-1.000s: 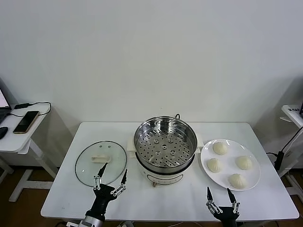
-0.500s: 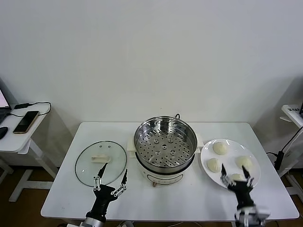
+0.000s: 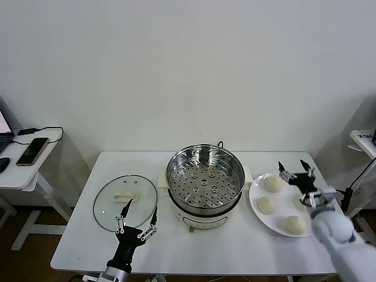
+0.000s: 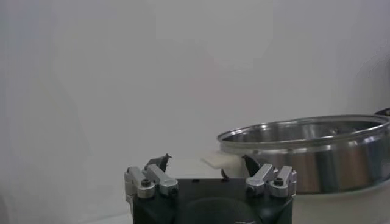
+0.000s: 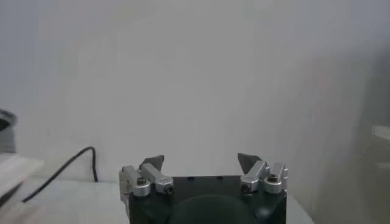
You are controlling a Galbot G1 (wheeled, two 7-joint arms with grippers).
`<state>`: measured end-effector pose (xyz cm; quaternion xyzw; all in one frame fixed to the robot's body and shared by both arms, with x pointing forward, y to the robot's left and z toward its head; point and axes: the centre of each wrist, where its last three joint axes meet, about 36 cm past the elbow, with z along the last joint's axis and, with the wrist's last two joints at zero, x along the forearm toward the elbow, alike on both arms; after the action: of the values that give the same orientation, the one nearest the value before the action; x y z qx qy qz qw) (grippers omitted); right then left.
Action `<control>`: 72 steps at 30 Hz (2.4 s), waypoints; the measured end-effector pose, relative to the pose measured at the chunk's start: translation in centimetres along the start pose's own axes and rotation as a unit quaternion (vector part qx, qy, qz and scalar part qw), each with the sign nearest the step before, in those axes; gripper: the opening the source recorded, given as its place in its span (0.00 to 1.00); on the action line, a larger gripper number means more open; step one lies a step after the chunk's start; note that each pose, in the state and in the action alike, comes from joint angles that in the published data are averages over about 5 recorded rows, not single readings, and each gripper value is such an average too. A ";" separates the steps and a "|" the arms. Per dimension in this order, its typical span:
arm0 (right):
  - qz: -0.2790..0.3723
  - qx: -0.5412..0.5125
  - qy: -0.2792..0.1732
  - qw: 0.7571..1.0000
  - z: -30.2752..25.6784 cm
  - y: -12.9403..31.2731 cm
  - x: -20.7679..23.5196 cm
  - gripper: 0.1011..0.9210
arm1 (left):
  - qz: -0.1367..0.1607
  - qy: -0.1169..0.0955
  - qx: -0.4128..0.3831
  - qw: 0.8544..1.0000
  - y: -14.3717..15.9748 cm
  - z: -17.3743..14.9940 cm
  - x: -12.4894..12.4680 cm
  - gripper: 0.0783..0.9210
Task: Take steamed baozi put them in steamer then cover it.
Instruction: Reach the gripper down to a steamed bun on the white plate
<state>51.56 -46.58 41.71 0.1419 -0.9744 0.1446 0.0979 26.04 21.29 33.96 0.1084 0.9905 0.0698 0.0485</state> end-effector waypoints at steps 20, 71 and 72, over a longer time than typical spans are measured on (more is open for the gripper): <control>-0.359 0.312 0.238 0.847 -11.1 -9.3 -8.5 0.88 | -0.018 -0.010 0.003 1.000 0.3 -0.7 -0.1 0.88; -0.408 0.424 0.370 0.719 -9.2 -3.5 -17.9 0.66 | -0.007 -0.038 0.010 0.999 0.2 -0.7 0.1 0.88; -0.408 0.426 0.368 0.719 -9.5 -3.6 -17.8 0.65 | -0.007 -0.039 0.010 0.999 0.2 -0.7 0.0 0.88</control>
<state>70.85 -42.53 47.37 0.4883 -0.5448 0.5313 0.4271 25.96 21.44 34.72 0.1050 0.9892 0.0550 0.0863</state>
